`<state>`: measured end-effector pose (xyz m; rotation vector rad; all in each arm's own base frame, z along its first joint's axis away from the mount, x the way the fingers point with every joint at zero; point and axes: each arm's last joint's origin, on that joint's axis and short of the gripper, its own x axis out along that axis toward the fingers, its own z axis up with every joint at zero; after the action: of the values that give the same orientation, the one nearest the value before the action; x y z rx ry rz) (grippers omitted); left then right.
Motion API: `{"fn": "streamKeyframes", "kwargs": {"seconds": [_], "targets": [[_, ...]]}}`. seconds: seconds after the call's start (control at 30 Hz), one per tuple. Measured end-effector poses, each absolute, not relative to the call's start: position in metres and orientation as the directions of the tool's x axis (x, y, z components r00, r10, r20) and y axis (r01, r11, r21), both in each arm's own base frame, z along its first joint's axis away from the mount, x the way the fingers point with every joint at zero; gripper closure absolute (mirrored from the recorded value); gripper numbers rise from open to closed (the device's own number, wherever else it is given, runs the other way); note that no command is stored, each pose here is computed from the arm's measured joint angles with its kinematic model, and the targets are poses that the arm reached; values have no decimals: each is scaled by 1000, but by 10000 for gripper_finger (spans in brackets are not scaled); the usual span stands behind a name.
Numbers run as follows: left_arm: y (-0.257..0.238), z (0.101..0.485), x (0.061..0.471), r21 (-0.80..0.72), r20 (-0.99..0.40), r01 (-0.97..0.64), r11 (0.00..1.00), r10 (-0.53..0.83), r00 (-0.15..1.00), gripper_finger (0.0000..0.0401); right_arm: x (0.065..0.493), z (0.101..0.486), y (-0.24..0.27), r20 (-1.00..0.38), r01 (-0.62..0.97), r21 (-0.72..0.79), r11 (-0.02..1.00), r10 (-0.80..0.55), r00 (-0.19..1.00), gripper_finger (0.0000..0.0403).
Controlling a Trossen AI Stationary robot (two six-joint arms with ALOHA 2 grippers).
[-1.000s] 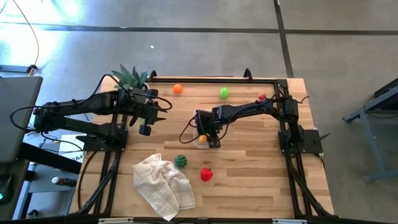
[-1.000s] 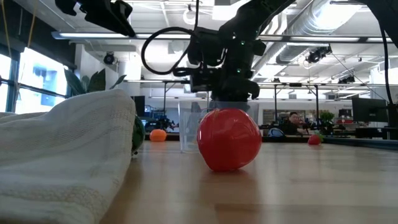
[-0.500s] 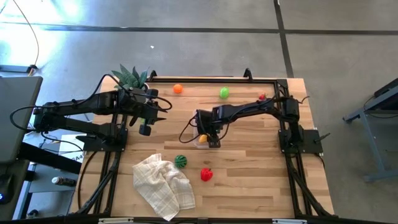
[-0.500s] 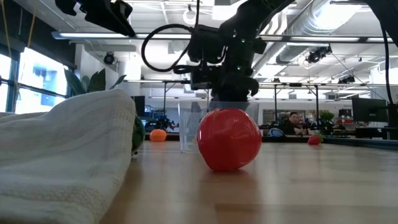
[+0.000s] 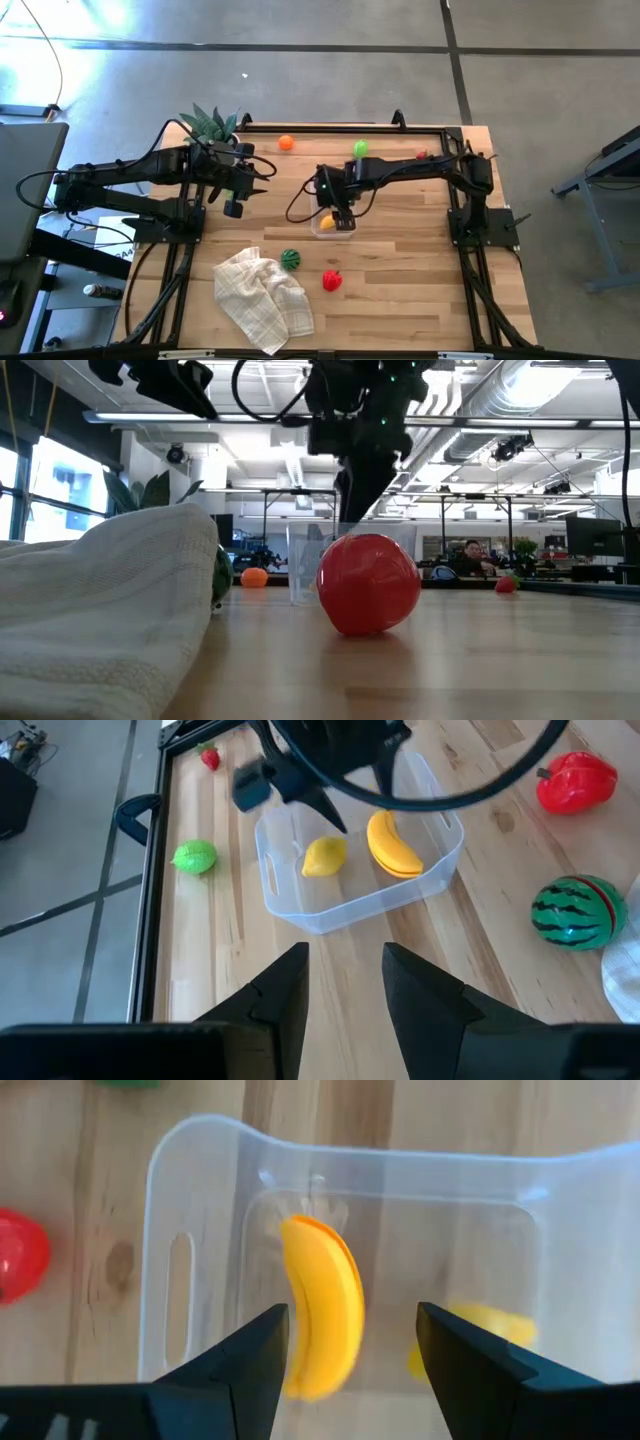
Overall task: Pick and placing Produce into tupperware
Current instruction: Put the red strawberry into the transparent bin
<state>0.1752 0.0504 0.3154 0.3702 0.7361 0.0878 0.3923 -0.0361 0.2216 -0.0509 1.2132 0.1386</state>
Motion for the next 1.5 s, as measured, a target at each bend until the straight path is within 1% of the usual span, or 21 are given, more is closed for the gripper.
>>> {"fn": "streamKeyframes", "kwargs": {"seconds": [0.13,0.27,0.47,0.63,0.73,0.83,0.93,1.07,1.27,1.4,1.5], "targets": [[50,315,175,360,-639,50,932,207,741,284,390,240,-40,-953,-128,0,992,39,299,192],[50,316,175,360,-639,50,932,207,741,284,388,257,-49,-961,-80,-4,997,18,275,192],[50,315,175,360,-639,50,932,207,741,284,384,290,-63,-961,9,-27,1000,-29,275,192],[50,316,175,360,-639,50,932,207,741,284,377,317,-74,-959,59,-101,993,-113,261,192],[50,316,175,360,-639,50,932,207,741,284,371,326,-83,-960,113,-148,983,-170,221,192],[50,316,175,360,-639,50,932,207,741,284,362,327,-91,-970,175,-161,971,-189,154,192],[50,315,175,360,-639,50,932,207,741,284,352,322,-100,-979,224,-154,962,-180,97,192],[50,315,175,360,-639,50,932,207,741,284,337,320,-110,-981,282,-151,948,-179,76,192],[50,315,175,360,-639,50,932,207,741,284,299,317,-128,-969,348,-152,925,-208,131,192],[50,316,175,360,-639,50,932,207,741,284,264,308,-138,-961,390,-132,911,-215,177,192],[50,316,175,360,-639,50,932,207,741,284,237,297,-143,-963,413,-125,902,-211,170,192]]}}
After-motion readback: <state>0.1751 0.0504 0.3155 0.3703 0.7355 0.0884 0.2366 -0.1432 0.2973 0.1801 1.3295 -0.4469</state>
